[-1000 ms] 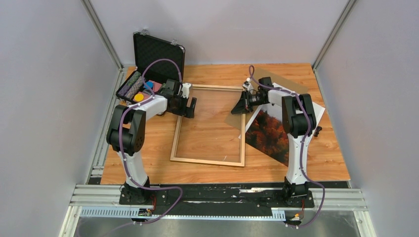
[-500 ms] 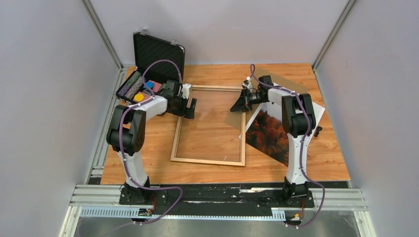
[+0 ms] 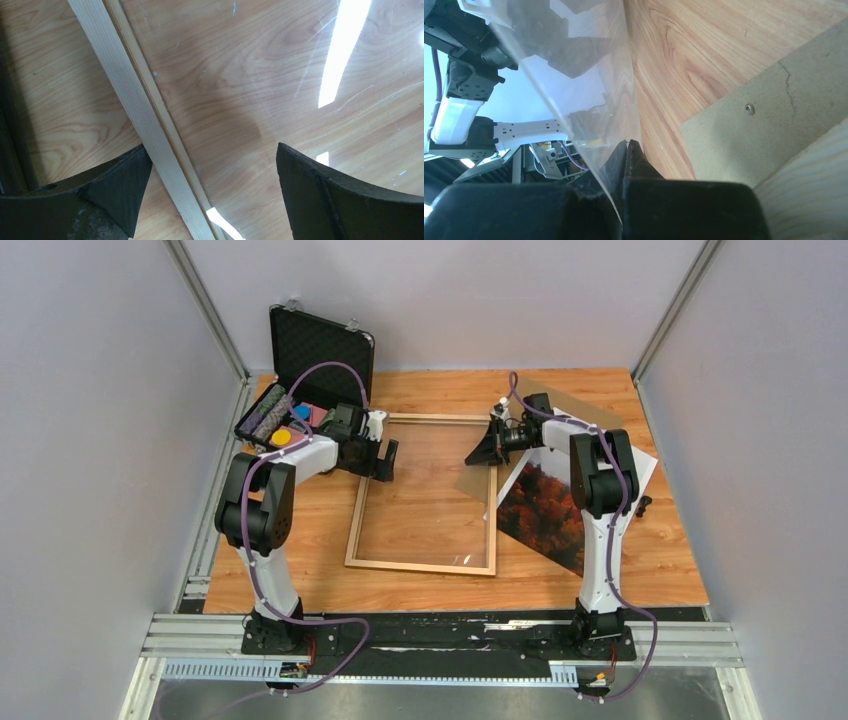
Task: Put the photo into the frame
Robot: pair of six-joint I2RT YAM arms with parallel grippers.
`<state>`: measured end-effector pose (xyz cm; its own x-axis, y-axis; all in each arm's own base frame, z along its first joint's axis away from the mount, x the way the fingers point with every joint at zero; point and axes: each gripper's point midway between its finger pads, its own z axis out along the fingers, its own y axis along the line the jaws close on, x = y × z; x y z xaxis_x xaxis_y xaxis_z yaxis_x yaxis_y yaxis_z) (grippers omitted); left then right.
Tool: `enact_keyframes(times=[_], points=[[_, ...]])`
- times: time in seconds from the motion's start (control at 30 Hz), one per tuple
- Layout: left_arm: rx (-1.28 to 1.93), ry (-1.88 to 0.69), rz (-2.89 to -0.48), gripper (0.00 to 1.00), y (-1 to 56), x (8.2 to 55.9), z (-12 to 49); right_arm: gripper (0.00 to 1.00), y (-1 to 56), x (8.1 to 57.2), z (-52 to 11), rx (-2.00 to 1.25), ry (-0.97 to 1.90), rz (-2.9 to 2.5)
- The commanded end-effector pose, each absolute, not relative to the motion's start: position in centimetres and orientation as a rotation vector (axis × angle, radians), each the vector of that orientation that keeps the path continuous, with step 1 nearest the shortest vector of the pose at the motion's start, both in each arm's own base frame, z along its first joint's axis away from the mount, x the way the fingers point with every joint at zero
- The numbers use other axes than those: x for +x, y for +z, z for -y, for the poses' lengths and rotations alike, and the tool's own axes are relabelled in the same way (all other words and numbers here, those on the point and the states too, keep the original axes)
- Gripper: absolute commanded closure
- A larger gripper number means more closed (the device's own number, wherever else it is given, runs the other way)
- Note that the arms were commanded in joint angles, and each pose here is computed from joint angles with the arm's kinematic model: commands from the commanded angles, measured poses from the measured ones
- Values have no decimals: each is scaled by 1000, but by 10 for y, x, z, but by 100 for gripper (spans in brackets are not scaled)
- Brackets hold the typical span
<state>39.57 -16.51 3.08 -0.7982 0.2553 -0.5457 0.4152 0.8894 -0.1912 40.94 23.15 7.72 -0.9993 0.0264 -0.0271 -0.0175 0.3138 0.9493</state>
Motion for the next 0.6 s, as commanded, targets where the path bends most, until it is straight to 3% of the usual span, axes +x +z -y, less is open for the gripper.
enact_keyframes(times=[0.0, 0.57], points=[[511, -512, -2465, 0, 48, 395, 181, 100, 91, 413, -237, 55, 1894, -2482], [519, -551, -2462, 0, 43, 390, 185, 100, 97, 420, -233, 179, 1902, -2500]])
